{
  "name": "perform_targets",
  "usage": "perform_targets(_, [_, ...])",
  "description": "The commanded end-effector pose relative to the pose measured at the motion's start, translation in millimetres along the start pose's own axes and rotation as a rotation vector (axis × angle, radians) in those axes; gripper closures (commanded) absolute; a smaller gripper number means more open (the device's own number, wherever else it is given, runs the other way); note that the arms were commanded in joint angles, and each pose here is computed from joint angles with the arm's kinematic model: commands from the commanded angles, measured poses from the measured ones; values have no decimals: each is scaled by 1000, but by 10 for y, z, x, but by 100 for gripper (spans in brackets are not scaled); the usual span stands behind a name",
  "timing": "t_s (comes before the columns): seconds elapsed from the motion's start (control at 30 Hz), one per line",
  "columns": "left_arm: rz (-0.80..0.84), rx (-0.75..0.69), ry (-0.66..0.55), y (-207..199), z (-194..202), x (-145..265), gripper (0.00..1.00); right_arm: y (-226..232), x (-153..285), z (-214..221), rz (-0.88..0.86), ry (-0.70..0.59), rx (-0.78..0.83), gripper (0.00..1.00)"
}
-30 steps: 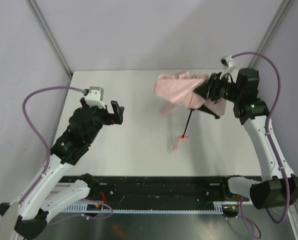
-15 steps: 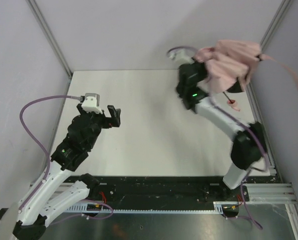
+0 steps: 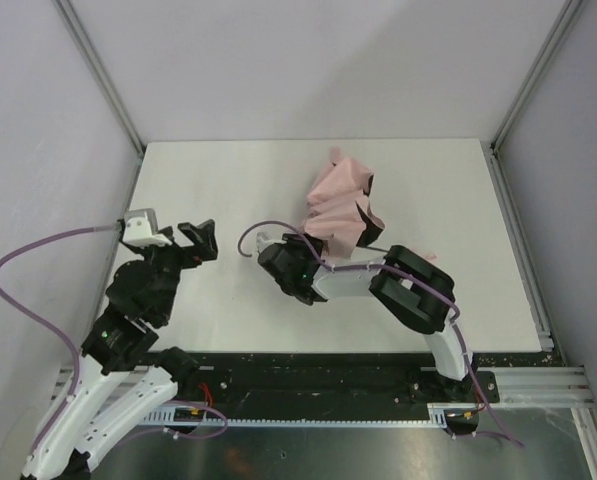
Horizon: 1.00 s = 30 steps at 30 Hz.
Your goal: Put away the umbrella
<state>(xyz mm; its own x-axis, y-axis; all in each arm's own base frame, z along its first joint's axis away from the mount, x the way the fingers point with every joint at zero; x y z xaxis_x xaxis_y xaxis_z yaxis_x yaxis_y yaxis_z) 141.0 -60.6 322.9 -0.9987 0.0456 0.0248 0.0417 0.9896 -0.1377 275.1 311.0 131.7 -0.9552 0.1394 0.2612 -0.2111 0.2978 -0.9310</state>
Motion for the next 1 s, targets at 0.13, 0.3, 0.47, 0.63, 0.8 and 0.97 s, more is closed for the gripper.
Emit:
perform_targets(0.13, [43,139,-50,46,60,173,1,287,429,402,-543,154,-138,100])
perform_targets(0.3, [80,189,42,-7,206,191,4,569,617,464,-807,145,-65,100])
perform_targets(0.47, [61,267,204,-55,511,190,6,762,682,580,-1157,170,-10,100])
perform_targets(0.63, [36,384,342,-95,821,220,10,927,630,768,-1474,267,-50,100])
perform_targets(0.8, [15,523,468,-170,1088,211,11,960,532,817,-1650,309,-162,100])
perform_targets(0.97, [-12,660,638,-302,1396,121,2,941,438,800,-1718,305,-253,100])
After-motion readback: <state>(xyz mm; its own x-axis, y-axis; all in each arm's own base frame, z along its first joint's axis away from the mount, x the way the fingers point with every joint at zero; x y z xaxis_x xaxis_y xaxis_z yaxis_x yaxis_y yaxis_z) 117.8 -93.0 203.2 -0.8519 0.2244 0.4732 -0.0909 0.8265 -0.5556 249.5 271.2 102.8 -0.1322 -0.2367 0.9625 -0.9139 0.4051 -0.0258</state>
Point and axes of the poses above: each gripper's point midway between its finger pads, its own x axis back along the fingers, its own y axis along the line the jaws close on, z = x × y, the point moved 10 cm from there along x, back along the fingers, and after that the axes turned 8 degrees about -x, right-handed, at the moved point
